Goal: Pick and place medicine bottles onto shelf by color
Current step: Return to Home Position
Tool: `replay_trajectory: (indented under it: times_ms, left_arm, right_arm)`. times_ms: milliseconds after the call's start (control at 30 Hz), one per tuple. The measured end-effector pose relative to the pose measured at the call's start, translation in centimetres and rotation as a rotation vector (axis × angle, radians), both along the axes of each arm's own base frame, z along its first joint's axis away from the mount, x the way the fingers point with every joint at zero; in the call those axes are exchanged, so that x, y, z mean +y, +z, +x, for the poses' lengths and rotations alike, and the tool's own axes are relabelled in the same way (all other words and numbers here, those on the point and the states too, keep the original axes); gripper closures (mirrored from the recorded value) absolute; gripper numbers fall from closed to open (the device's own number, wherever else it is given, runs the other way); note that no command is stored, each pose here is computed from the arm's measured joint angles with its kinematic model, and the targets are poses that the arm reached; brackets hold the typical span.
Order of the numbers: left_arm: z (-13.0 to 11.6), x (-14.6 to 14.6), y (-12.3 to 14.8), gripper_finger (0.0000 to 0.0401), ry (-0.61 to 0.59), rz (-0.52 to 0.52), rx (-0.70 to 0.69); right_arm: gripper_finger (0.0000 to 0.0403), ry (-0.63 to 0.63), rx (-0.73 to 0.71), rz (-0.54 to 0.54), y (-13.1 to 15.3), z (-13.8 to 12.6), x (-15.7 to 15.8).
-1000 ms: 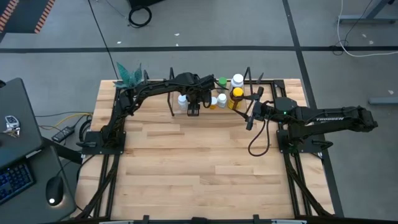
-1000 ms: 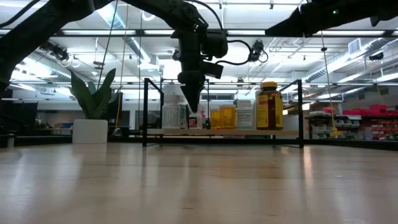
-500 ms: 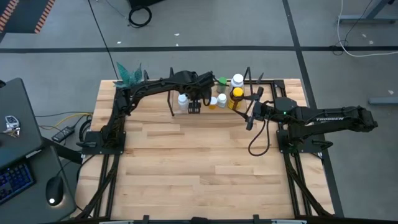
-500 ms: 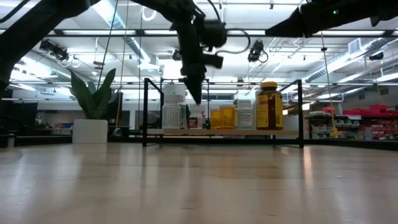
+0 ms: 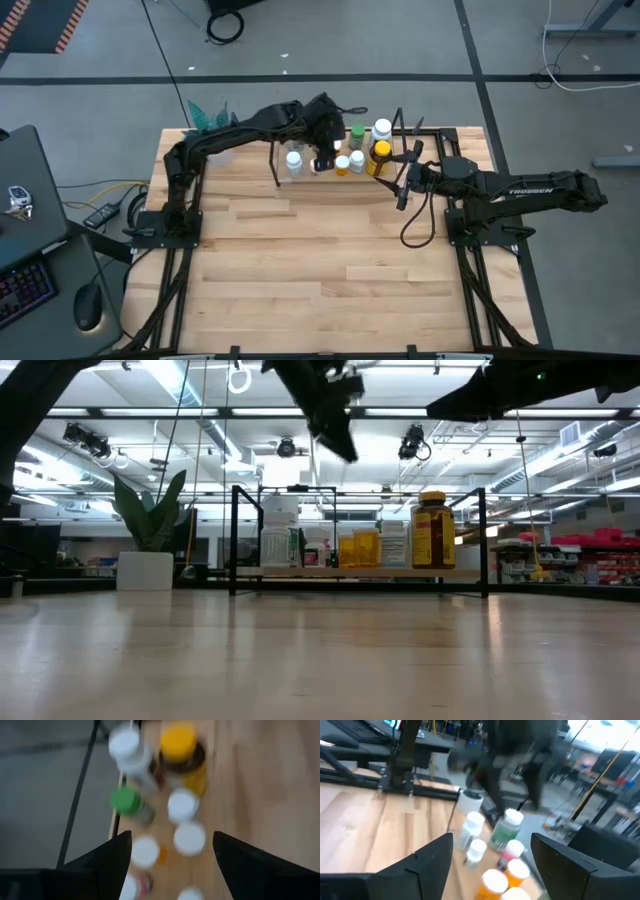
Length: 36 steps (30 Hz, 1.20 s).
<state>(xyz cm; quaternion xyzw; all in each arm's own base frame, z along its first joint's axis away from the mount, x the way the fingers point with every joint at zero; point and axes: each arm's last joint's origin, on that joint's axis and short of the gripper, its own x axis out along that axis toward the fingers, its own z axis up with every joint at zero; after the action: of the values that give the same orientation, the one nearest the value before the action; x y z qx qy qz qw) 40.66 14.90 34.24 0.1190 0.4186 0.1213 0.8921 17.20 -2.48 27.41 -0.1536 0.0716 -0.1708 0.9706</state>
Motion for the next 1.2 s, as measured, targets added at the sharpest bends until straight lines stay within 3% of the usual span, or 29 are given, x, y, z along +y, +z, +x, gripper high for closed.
replay_trajectory:
  times_ms: [100, 367, 567, 667, 867, 1200]
  left_arm:
    - [-0.4, -0.7, 1.6, 0.0119, -0.062, -0.003, -0.076]
    - [-2.1, -2.0, 4.1, 0.0174, -0.210, -0.075, -0.136]
    - [-2.0, -2.4, 3.4, 0.0214, -0.274, -0.128, -0.125]
    - [-2.0, -2.6, 1.8, 0.0227, -0.282, -0.138, -0.106]
    - [-3.4, -3.1, 0.0, 0.0242, -0.284, -0.114, -0.150]
    - [-8.1, -4.7, -0.4, 0.0248, -0.254, -0.107, -0.274]
  right_arm:
    - [0.0128, 0.012, 0.017, 0.064, -0.4, 0.0, 0.2]
    - [0.0128, 0.017, -0.081, 0.063, 1.0, -1.6, 1.1]
    - [0.0129, 0.083, -0.215, 0.075, 2.7, -5.2, 1.5]
    - [0.0135, 0.110, -0.228, 0.109, 2.7, -7.1, 1.5]
    - [0.0152, 0.210, -0.294, 0.168, 2.6, -10.3, 1.8]
    - [0.0185, 0.181, -0.408, 0.211, -0.9, -11.1, 1.6]
